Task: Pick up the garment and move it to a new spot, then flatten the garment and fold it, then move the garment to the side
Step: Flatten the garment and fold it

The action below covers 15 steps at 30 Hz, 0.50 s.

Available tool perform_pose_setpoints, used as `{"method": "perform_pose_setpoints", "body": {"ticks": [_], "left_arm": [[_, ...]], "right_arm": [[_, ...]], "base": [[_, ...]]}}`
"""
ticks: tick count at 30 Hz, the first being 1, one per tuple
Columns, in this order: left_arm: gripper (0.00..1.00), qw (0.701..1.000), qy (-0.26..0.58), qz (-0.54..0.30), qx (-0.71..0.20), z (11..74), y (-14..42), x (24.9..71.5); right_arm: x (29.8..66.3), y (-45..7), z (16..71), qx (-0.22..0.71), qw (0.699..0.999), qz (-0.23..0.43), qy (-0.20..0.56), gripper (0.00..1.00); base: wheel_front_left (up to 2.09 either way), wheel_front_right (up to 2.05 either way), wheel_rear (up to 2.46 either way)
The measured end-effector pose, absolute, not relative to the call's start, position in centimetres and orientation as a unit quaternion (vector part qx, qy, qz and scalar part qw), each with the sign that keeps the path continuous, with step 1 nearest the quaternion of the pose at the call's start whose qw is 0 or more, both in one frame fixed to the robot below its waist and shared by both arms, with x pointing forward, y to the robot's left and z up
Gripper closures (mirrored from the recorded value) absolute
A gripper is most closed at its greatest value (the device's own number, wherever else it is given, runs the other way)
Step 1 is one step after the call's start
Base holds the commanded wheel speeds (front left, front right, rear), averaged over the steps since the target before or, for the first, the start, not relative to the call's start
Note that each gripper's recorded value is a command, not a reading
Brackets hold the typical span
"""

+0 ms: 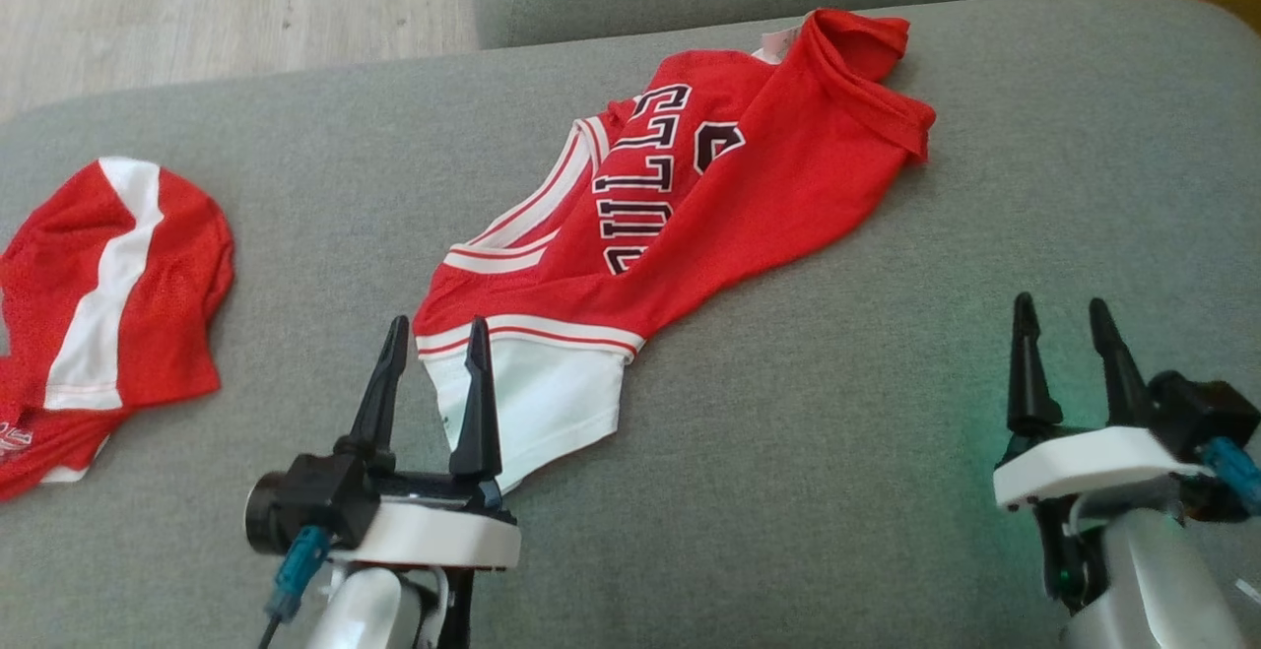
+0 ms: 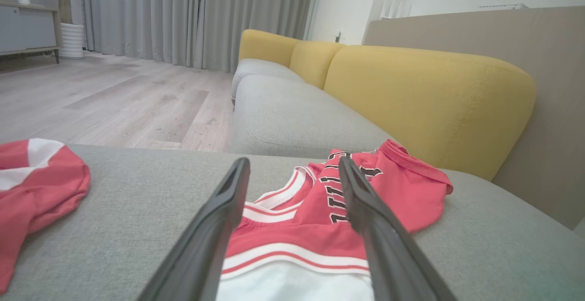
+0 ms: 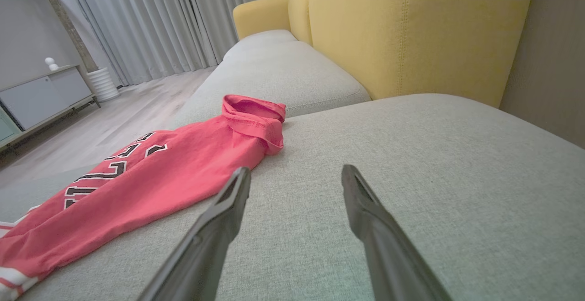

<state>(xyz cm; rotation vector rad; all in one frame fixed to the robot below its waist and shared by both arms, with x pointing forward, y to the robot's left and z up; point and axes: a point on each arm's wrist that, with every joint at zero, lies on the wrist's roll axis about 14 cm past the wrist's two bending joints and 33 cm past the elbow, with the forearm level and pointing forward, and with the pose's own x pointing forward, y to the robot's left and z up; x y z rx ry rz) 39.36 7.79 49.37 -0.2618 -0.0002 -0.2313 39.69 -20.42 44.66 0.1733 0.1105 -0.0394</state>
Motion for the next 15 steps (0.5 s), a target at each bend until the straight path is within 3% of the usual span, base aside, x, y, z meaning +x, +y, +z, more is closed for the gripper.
{"method": "perform_pose_setpoints", "body": {"ticks": [5, 10, 15], "left_arm": [[0.00, 0.986, 0.011, -0.107, -0.129, 48.5, 8.3, 39.5], [0.00, 0.987, 0.020, -0.093, -0.127, 47.6, 9.2, 40.1], [0.00, 0.988, 0.028, -0.080, -0.125, 46.9, 10.2, 40.7]], "right_arm": [[41.5, -21.1, 44.9, 0.089, 0.994, -0.032, 0.051, 0.00], [45.1, -23.3, 44.1, 0.116, 0.987, -0.074, 0.087, 0.00], [49.7, -22.2, 43.6, 0.129, 0.982, -0.070, 0.123, 0.00]], "base": [[0.00, 0.00, 0.00], [0.00, 0.00, 0.00], [0.00, 0.00, 0.00]]}}
